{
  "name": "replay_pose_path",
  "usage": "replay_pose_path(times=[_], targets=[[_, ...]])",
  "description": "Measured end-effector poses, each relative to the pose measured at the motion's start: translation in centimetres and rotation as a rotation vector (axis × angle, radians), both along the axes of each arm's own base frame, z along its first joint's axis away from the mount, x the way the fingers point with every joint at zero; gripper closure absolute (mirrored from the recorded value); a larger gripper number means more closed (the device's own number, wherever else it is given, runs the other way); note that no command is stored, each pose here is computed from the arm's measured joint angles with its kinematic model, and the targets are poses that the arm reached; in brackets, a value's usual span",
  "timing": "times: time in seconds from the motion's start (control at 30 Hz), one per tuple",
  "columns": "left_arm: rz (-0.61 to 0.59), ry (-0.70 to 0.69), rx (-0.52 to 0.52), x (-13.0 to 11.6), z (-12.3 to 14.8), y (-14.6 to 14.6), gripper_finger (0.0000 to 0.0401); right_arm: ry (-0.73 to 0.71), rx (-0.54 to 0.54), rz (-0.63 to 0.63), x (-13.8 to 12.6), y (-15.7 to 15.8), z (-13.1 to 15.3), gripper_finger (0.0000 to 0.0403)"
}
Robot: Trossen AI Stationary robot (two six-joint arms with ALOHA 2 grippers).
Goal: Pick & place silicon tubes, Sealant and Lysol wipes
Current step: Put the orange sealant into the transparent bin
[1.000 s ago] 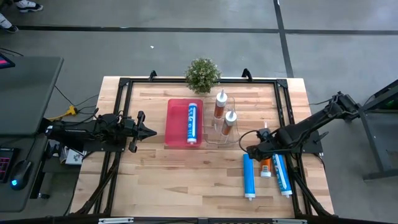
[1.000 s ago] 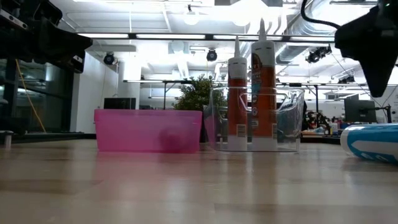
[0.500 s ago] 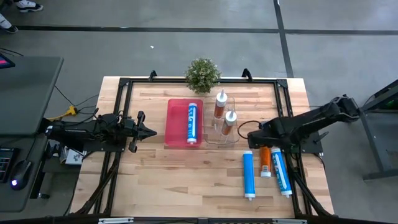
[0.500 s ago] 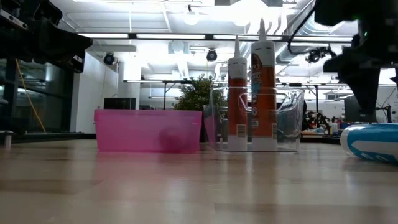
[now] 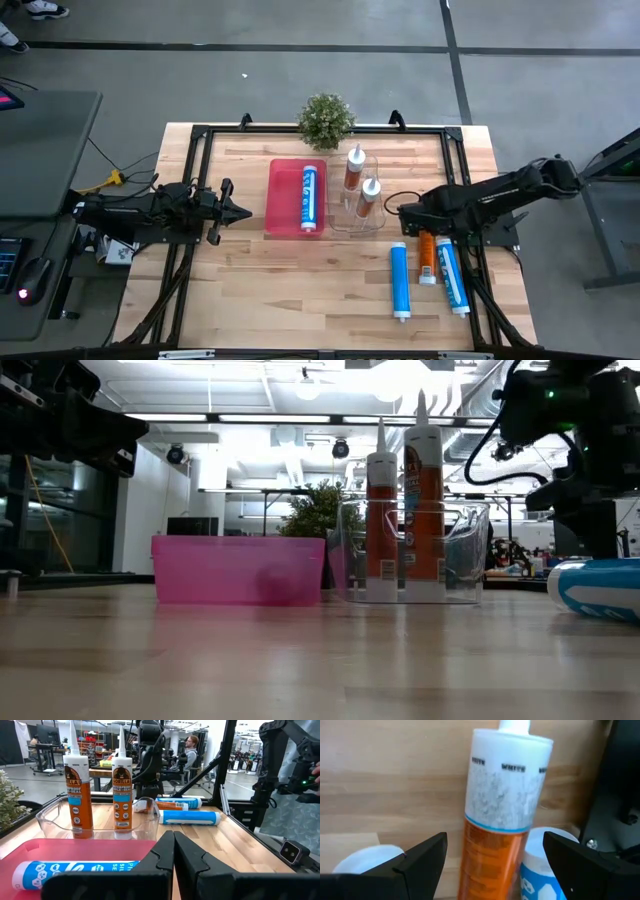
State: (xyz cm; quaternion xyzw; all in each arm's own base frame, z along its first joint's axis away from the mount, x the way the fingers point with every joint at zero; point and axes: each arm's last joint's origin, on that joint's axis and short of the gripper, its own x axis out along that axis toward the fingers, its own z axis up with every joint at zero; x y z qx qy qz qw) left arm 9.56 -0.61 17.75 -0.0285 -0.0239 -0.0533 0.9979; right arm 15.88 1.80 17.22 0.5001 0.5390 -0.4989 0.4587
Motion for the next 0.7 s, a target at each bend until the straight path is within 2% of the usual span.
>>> replay_pose_path(times=[0.23,0.7], targets=[[0.0,0.0,0.0,0.0,0.0,0.0,0.0401,-0.05,0.053,-0.021,-0.2,-0.2,-1.8,0.0078],[0.0,0.0,0.0,0.0,0.0,0.0,0.0401,-0.089,0.059,-0.022,-0.9,-0.4,-4.0,0.0078]])
